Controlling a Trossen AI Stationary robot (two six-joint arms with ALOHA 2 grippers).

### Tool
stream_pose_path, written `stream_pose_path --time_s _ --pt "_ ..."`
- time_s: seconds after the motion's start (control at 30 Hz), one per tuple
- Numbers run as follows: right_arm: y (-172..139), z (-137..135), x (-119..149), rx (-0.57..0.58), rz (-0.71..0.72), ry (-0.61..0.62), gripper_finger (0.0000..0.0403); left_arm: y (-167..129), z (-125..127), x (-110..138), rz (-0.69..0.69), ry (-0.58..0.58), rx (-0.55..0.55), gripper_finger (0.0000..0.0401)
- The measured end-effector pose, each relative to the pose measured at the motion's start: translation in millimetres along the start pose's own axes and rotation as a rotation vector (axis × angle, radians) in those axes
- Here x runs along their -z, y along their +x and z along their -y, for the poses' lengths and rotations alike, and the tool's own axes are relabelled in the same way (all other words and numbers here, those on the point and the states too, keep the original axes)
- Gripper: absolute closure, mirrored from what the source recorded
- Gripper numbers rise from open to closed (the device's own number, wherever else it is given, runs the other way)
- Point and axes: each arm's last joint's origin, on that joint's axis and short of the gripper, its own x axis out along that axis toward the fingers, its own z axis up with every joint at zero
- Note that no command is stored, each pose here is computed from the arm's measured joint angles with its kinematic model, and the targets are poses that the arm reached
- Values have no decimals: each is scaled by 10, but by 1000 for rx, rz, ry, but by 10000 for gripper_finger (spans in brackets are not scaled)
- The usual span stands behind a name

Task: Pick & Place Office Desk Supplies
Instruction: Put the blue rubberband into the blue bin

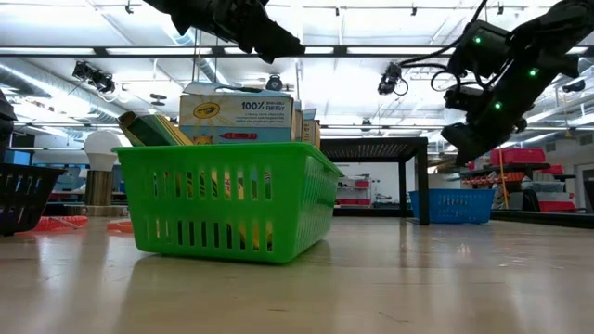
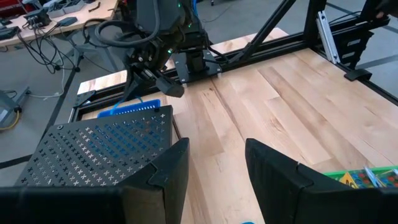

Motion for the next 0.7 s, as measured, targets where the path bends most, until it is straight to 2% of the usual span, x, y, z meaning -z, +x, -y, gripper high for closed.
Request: stream_pose_path --time_s 0.13,0.3,0.5,0.7 --pt "52 21 4 -51 -52 14 403 -1 0 -1 0 0 0 235" --pt "140 64 8 -16 -93 -2 398 -2 2 1 -2 -2 1 235" --pt "193 80 -14 -94 -116 -32 364 -2 10 19 -20 1 9 235" --pt "201 40 -114 -196 -40 -17 324 -3 10 18 -19 15 9 235"
